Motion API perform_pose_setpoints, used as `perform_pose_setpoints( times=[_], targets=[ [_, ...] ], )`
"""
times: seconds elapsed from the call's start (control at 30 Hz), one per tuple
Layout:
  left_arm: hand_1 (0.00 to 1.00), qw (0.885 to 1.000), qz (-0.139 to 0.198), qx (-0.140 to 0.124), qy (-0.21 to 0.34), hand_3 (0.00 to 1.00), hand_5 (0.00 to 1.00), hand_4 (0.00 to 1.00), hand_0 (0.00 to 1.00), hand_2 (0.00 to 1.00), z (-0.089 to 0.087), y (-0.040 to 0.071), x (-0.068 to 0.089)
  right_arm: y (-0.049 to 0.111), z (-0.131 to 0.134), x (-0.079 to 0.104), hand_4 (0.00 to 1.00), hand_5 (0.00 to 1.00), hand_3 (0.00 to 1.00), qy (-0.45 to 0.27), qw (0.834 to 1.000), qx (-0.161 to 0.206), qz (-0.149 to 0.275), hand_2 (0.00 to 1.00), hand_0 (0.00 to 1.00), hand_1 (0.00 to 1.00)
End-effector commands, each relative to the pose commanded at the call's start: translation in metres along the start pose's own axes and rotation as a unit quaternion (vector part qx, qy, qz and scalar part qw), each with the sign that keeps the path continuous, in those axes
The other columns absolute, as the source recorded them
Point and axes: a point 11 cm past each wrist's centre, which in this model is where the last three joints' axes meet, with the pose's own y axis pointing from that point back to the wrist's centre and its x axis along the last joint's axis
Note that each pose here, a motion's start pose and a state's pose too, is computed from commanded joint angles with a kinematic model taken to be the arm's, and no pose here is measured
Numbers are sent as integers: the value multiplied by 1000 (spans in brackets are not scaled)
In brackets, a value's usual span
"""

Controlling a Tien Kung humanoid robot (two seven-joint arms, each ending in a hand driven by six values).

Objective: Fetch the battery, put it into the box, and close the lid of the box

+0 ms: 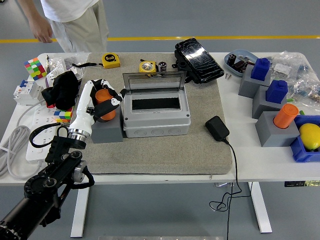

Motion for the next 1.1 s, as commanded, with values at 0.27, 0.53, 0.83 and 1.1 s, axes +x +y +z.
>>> perform_pose_setpoints(
  times=[0.27,0.53,0.83,1.1],
  targets=[
    [67,999,-18,-18,-34,154,2,696,107,117,13,0,5,0,-2,-1,932,482,549,0,1000,3,-1,592,545,604],
    [71,982,-101,-60,-146,162,2,783,113,120,60,-11,-27,0,-2,1,932,482,548,2,1000,3,2,592,545,603],
    [68,931,-187,-103,-296,165,2,808,101,123,86,-20,-89,0,-3,1,932,481,548,0,1000,6,2,592,545,603],
    [68,893,-218,-88,-384,169,2,844,100,126,76,-25,-120,0,1,2,932,481,548,-3,1000,2,2,592,545,601]
  ],
)
